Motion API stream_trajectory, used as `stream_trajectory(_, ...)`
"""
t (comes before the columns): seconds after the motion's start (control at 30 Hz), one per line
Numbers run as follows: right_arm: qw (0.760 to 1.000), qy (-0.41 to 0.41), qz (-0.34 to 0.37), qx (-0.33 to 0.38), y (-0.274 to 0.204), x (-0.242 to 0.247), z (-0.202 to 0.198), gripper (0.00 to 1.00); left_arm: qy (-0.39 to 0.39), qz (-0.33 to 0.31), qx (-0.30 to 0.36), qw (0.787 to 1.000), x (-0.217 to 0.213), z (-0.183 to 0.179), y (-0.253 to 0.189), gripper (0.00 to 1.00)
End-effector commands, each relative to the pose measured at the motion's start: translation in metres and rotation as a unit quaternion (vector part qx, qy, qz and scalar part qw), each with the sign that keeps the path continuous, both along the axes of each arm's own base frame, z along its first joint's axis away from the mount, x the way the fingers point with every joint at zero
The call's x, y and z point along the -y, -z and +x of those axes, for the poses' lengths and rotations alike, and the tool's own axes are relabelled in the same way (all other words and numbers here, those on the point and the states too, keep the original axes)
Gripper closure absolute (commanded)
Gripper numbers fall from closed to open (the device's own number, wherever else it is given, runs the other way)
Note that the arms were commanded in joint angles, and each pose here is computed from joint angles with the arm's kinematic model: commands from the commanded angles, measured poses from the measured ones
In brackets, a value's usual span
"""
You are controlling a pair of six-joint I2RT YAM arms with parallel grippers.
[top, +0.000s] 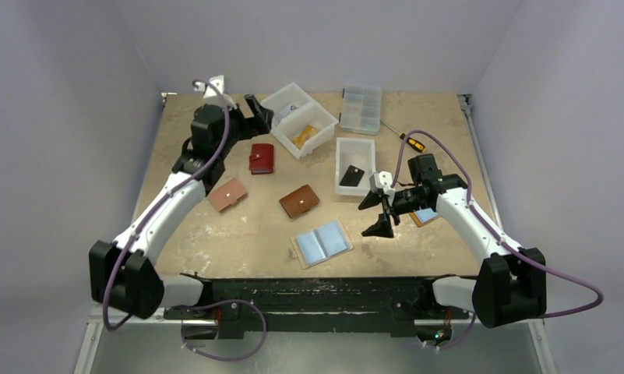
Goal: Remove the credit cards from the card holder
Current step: Remove the credit card from the card holder.
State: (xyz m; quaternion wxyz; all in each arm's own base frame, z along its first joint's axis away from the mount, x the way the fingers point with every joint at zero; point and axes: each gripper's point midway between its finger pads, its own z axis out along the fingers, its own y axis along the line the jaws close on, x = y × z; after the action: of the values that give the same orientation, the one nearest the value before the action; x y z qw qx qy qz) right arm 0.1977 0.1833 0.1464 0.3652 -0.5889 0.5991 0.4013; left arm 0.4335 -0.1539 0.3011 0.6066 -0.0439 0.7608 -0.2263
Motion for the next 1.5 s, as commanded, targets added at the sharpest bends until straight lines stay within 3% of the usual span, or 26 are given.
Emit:
stream_trajectory(0.0,1.000,-0.014,0.008,0.000,0.000,0.000,-0.006,0.20,-0.118,-0.072,-0.046,0.989,-0.042,-0.035,0.037,0.02)
stream_trajectory(0.17,0.999,-0.032,0.008,0.003,-0.004,0.000,-0.012,0.20,-0.086,-0.110,-0.042,0.989,-0.043,-0.085,0.038,0.01)
stream_trajectory(0.37,1.000,-0.027,0.000,0.003,-0.002,0.003,-0.013,0.20,-0.009,-0.134,-0.105,0.985,-0.023,-0.133,0.063,0.04)
stream_trajectory(0.53,1.000,-0.016,-0.014,0.000,0.002,0.006,-0.012,0.20,0.056,-0.169,-0.170,0.969,0.003,-0.165,0.094,0.04)
stream_trajectory(0.83,1.000,0.007,-0.029,-0.008,0.005,0.008,0.000,0.20,0.090,-0.095,-0.217,0.967,0.049,-0.211,0.129,0.06)
stream_trajectory(1.1,0.997,0.054,-0.043,-0.020,0.008,0.013,0.015,0.20,0.116,0.010,-0.207,0.971,0.115,-0.248,0.146,0.06)
stream_trajectory(1.47,0.993,0.102,-0.042,-0.035,0.010,0.018,0.030,0.21,0.075,0.088,-0.225,0.967,0.191,-0.269,0.185,0.09)
